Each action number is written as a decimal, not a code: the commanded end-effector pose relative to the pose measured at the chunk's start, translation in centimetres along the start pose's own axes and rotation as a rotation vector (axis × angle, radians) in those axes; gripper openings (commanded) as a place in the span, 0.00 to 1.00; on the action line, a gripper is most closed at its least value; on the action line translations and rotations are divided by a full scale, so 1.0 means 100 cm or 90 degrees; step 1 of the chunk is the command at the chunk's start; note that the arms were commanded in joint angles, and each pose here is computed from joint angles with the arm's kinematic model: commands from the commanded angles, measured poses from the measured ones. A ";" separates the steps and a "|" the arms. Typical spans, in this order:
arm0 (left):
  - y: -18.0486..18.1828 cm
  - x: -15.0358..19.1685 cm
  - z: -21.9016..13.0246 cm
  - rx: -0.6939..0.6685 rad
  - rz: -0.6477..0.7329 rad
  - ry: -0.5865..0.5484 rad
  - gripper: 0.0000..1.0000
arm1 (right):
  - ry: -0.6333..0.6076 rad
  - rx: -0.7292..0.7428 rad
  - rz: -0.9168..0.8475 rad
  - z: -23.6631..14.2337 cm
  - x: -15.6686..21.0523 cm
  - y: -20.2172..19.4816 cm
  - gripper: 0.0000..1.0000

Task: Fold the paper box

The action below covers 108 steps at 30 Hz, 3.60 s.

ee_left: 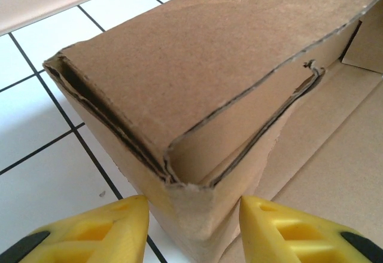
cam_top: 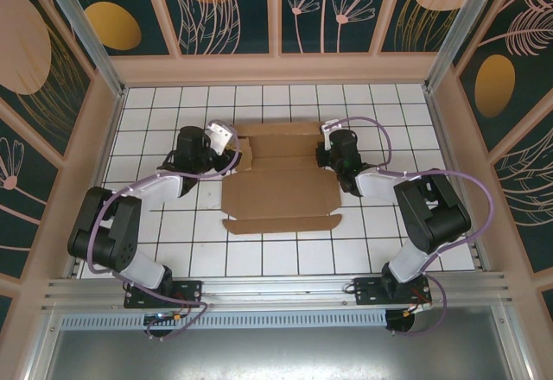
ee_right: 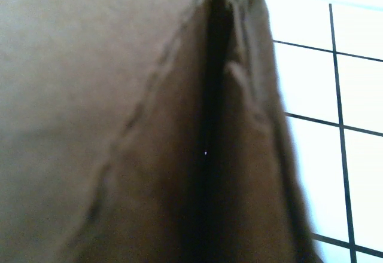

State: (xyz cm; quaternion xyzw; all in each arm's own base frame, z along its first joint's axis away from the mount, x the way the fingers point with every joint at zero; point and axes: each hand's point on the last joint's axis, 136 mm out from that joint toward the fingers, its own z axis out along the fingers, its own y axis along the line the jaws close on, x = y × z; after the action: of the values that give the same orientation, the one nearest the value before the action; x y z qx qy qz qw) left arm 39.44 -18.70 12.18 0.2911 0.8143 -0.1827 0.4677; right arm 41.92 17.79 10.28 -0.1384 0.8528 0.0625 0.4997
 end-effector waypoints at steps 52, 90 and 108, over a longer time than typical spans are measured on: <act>0.069 -0.012 0.003 -0.331 -0.092 0.037 0.00 | -0.063 0.169 0.092 -0.026 -0.043 -0.002 0.00; 0.047 0.026 0.050 -0.274 -0.215 0.083 0.16 | -0.044 0.122 0.128 -0.015 -0.023 -0.001 0.00; 0.067 0.014 0.051 -0.350 -0.246 0.032 0.00 | -0.017 0.071 0.106 -0.029 -0.027 0.045 0.00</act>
State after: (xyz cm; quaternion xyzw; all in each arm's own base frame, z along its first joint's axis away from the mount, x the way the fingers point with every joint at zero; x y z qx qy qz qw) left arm 46.25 -16.13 8.20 0.0078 0.8915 -0.0267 0.4521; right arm 39.41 19.69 10.97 -0.0298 0.8686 0.0068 0.4946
